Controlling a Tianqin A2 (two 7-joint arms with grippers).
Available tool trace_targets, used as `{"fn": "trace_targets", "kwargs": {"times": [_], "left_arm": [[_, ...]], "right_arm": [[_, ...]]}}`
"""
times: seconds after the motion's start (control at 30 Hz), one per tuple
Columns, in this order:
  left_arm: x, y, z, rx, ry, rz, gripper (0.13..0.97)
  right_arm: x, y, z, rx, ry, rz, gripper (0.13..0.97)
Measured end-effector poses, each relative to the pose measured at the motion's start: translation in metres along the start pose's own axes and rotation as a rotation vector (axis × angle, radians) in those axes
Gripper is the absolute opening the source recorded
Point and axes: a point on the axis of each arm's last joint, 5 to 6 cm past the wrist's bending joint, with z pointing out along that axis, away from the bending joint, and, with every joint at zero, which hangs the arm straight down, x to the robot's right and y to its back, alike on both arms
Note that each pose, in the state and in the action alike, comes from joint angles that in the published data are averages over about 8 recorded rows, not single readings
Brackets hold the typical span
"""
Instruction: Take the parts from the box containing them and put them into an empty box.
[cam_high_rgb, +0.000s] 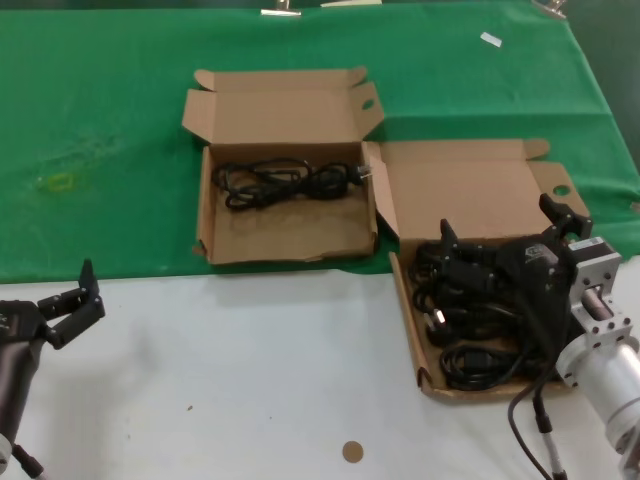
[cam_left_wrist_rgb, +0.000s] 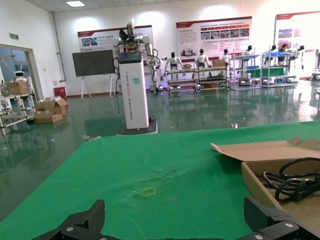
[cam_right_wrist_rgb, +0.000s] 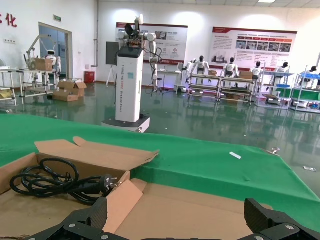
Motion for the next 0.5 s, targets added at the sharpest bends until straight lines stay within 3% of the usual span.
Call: {"fn": "trace_targets", "kwargs": {"times": [0.5], "left_arm": [[0.0, 0.0, 0.0, 0.0, 0.0, 0.0, 0.966]], "right_arm": [[0.0, 0.0, 0.0, 0.0, 0.0, 0.0, 0.966]]}}
